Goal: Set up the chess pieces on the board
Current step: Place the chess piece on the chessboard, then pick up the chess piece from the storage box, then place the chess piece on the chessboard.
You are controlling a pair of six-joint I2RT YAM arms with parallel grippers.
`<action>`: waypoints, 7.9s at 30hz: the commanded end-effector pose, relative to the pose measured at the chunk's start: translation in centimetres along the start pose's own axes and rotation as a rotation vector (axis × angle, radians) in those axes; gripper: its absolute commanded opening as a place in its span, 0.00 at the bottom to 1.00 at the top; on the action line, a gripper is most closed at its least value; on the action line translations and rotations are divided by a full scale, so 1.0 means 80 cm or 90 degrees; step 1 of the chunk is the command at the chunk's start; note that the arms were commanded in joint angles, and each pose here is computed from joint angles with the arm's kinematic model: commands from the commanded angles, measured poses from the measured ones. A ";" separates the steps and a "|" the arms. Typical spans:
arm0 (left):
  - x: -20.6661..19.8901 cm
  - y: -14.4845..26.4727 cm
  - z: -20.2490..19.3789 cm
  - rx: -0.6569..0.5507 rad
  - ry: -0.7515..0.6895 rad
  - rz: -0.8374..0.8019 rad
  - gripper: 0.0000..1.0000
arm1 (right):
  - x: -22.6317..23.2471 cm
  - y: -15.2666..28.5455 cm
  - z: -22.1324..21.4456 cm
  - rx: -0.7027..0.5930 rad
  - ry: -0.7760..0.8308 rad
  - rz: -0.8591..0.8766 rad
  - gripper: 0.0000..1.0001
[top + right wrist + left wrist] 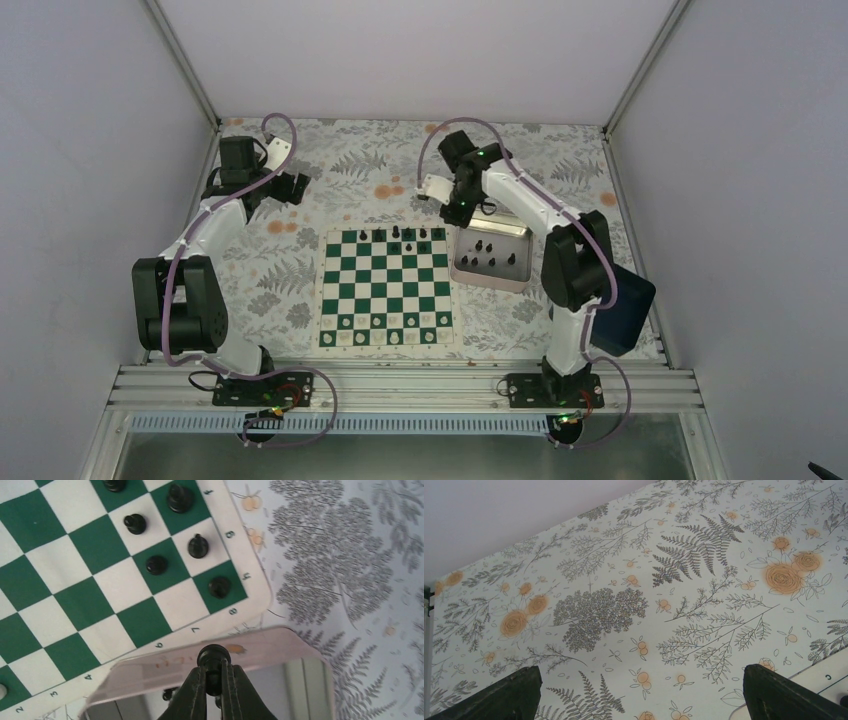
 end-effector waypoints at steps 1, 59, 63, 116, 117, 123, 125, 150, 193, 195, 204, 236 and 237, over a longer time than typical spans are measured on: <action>0.002 0.000 0.001 -0.004 -0.005 0.003 1.00 | 0.022 -0.024 0.000 0.033 0.006 0.030 0.04; -0.134 -0.005 0.228 -0.084 -0.303 -0.089 1.00 | -0.075 0.046 -0.087 -0.056 -0.145 -0.026 0.65; -0.229 -0.012 0.297 -0.133 -0.369 -0.190 1.00 | -0.117 0.052 -0.131 -0.088 -0.211 -0.056 1.00; -0.534 -0.136 0.165 0.057 -0.502 -0.587 0.44 | -0.229 0.087 -0.212 -0.234 -0.441 -0.228 1.00; -0.535 -0.136 0.163 0.060 -0.504 -0.587 0.44 | -0.229 0.086 -0.213 -0.231 -0.442 -0.226 1.00; -0.542 -0.143 0.150 0.077 -0.517 -0.588 0.44 | -0.228 0.084 -0.213 -0.229 -0.440 -0.224 1.00; -0.543 -0.145 0.150 0.077 -0.519 -0.585 0.44 | -0.226 0.079 -0.213 -0.223 -0.437 -0.217 1.00; -0.545 -0.154 0.152 0.070 -0.515 -0.575 0.18 | -0.219 0.068 -0.211 -0.211 -0.425 -0.198 1.00; -0.205 -0.061 -0.010 0.165 -0.243 -0.312 0.09 | -0.222 0.061 -0.209 -0.189 -0.435 -0.191 1.00; -0.204 -0.065 -0.019 0.173 -0.239 -0.315 0.09 | -0.221 0.059 -0.210 -0.186 -0.435 -0.190 1.00; -0.192 -0.070 -0.050 0.196 -0.215 -0.319 0.08 | -0.221 0.052 -0.214 -0.176 -0.436 -0.187 1.00; -0.185 -0.077 -0.098 0.221 -0.169 -0.326 0.09 | -0.216 0.043 -0.217 -0.164 -0.434 -0.174 1.00; -0.185 -0.078 -0.100 0.223 -0.169 -0.325 0.09 | -0.216 0.043 -0.218 -0.163 -0.434 -0.173 1.00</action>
Point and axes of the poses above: each gripper's point midway between its finger pads, its own y axis back along the fingers, its own x axis along the line the jaws close on, z = x × y, the point moved 3 cm from there along y, back along the fingers, and after that the axes turned 14 degrees about -y, right-handed, at the moved point
